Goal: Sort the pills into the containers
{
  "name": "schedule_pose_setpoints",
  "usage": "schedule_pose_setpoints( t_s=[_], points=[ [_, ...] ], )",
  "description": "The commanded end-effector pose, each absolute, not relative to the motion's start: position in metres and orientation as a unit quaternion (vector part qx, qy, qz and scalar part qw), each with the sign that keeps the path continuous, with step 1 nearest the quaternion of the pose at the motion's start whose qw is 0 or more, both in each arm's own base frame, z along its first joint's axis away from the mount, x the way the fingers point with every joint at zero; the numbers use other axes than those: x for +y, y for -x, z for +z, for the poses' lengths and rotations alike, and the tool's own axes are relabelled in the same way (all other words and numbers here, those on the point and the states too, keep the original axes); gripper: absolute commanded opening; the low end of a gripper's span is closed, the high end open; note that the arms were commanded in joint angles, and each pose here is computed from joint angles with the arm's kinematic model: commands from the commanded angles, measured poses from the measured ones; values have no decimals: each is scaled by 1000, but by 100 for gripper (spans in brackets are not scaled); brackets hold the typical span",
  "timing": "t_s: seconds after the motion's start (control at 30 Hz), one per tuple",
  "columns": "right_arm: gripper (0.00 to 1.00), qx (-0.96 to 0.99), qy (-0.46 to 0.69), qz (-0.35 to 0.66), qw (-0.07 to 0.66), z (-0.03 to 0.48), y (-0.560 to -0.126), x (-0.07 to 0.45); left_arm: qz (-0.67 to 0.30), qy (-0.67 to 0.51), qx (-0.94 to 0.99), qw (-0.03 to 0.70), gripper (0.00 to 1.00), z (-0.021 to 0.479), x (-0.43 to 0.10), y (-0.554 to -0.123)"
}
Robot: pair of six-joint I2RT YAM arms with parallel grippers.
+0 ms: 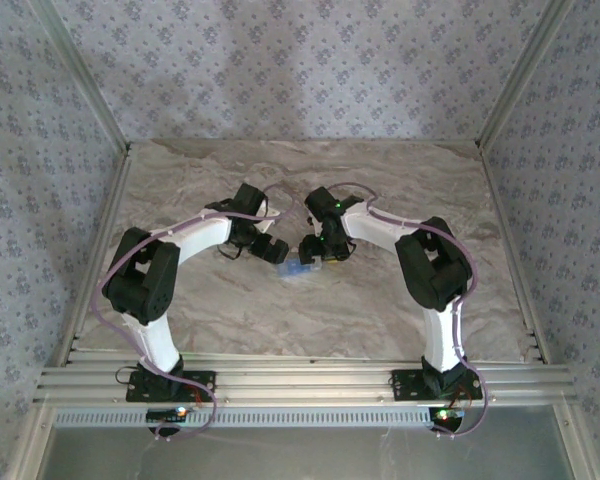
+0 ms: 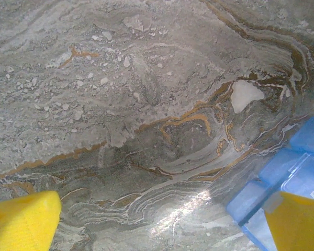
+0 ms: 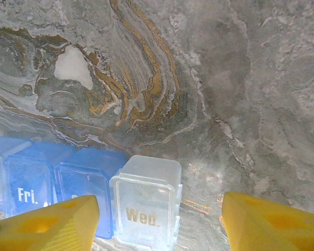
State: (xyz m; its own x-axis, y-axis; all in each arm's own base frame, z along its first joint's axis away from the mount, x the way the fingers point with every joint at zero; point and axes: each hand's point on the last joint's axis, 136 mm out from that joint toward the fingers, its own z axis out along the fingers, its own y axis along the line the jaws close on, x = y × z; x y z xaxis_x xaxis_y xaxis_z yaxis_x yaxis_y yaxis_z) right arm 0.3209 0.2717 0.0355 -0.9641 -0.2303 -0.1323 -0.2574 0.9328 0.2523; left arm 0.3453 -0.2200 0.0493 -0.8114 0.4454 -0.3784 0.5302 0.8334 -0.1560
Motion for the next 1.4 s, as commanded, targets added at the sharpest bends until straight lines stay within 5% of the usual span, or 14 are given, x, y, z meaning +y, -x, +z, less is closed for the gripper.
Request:
schedule_pose_setpoints(
  t_s=[0.0,0.47,0.8,1.37],
  points=[
    [67,984,133,113,32,33,-317,267,-145,-252,942,169,100,57,-222,-341],
    [75,975,179,92,92,62,-320,282,-200,-187,941,201,100,82,-221,-349],
    [76,970,203,87,104,68,-312,297,-253,-72,934,240,99,101,-189,-371],
    [74,969,195,98,113,75,-313,304,-254,-46,937,237,100,92,-175,-367]
  ],
)
